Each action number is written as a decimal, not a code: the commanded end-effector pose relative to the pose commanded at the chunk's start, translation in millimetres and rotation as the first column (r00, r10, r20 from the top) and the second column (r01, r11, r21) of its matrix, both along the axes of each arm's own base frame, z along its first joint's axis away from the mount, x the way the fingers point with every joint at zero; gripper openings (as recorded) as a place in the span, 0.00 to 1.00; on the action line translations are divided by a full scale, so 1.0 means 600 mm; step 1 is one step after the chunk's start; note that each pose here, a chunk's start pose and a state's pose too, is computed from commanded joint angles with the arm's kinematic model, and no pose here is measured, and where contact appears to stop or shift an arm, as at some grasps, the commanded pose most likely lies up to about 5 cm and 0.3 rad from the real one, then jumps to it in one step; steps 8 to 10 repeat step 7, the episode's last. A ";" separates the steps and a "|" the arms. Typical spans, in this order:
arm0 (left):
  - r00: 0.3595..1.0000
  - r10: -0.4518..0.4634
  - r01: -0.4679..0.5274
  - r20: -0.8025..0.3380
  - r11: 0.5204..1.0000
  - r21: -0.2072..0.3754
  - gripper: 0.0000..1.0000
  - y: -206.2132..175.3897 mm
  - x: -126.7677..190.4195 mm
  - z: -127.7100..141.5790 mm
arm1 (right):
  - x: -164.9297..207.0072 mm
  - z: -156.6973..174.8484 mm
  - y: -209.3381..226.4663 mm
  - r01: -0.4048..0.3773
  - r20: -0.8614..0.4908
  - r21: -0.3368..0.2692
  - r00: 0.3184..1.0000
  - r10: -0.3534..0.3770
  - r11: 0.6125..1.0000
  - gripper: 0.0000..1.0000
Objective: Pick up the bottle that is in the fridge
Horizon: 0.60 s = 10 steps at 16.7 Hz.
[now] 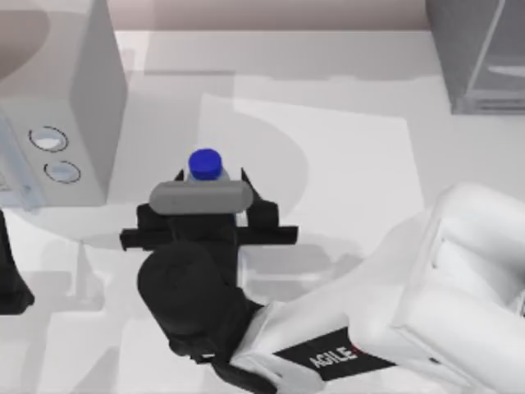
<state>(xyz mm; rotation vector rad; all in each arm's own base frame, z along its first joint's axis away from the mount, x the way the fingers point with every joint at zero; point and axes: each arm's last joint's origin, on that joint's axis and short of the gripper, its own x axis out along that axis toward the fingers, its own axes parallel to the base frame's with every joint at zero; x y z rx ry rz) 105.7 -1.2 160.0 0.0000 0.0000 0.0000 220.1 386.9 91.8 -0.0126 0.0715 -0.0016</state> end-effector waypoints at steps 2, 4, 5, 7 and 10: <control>1.000 0.000 0.000 0.000 1.000 0.000 1.00 0.000 0.000 0.000 | 0.000 0.000 0.000 0.000 0.000 0.000 1.000 0.000 1.000 1.00; 1.000 0.000 0.000 0.000 1.000 0.000 1.00 0.000 0.000 0.000 | 0.000 0.000 0.000 0.000 0.000 0.000 1.000 0.000 1.000 1.00; 1.000 0.000 0.000 0.000 1.000 0.000 1.00 0.000 0.000 0.000 | 0.000 0.000 0.000 0.000 0.000 0.000 1.000 0.000 1.000 1.00; 1.000 0.000 0.000 0.000 1.000 0.000 1.00 0.000 0.000 0.000 | 0.000 0.000 0.000 0.000 0.000 0.000 1.000 0.000 1.000 1.00; 1.000 0.000 0.000 0.000 1.000 0.000 1.00 0.000 0.000 0.000 | 0.000 0.000 0.000 0.000 0.000 0.000 1.000 0.000 1.000 1.00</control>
